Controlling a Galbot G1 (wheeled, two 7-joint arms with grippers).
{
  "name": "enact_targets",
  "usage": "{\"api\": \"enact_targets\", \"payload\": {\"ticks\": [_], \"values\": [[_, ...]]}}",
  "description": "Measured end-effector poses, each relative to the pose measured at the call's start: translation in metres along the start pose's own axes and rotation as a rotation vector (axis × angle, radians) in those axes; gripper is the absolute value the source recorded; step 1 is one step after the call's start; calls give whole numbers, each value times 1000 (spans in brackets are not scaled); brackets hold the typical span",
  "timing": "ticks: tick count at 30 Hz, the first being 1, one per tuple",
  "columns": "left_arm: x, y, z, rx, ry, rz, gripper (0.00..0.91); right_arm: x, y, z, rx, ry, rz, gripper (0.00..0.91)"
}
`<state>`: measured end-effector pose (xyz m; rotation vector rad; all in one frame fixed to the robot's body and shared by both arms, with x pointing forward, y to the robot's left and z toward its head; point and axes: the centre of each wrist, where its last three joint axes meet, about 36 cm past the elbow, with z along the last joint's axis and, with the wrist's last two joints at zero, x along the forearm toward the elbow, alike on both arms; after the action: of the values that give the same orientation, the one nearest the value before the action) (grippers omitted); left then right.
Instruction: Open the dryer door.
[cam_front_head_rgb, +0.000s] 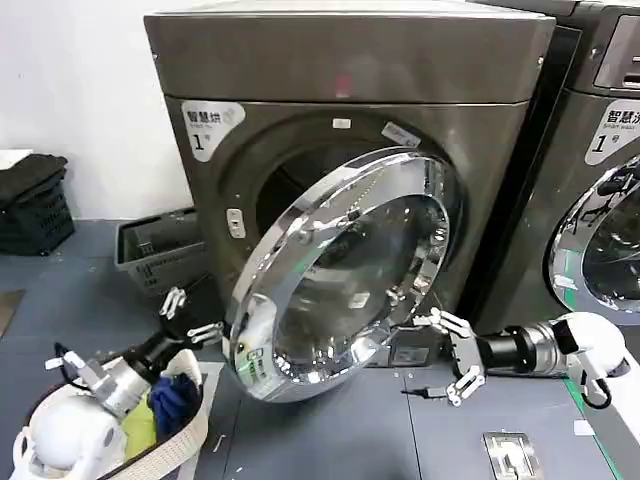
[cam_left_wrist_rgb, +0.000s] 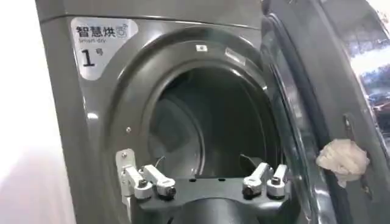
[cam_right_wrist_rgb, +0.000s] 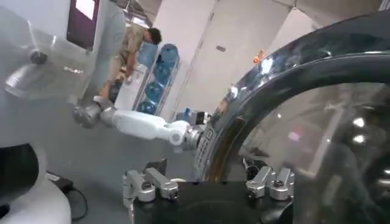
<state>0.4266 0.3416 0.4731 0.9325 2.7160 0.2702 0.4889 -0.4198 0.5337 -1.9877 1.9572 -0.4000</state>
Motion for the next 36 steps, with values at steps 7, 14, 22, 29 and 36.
{"api": "enact_targets", "payload": {"ticks": [7, 14, 22, 29, 36], "values": [[-11, -7, -3, 1, -13, 49, 907, 8, 12, -9, 8, 15, 13, 907], [-29, -19, -1, 22, -31, 112, 907, 17, 45, -19, 9, 22, 48, 907], [-48, -33, 1, 44, -55, 182, 907, 23, 78, -34, 22, 28, 98, 907], [-55, -44, 0, 61, -70, 224, 907, 33, 99, -42, 28, 41, 147, 907], [-59, -51, -1, 67, -79, 251, 907, 55, 121, -35, 45, 68, 251, 907]]}}
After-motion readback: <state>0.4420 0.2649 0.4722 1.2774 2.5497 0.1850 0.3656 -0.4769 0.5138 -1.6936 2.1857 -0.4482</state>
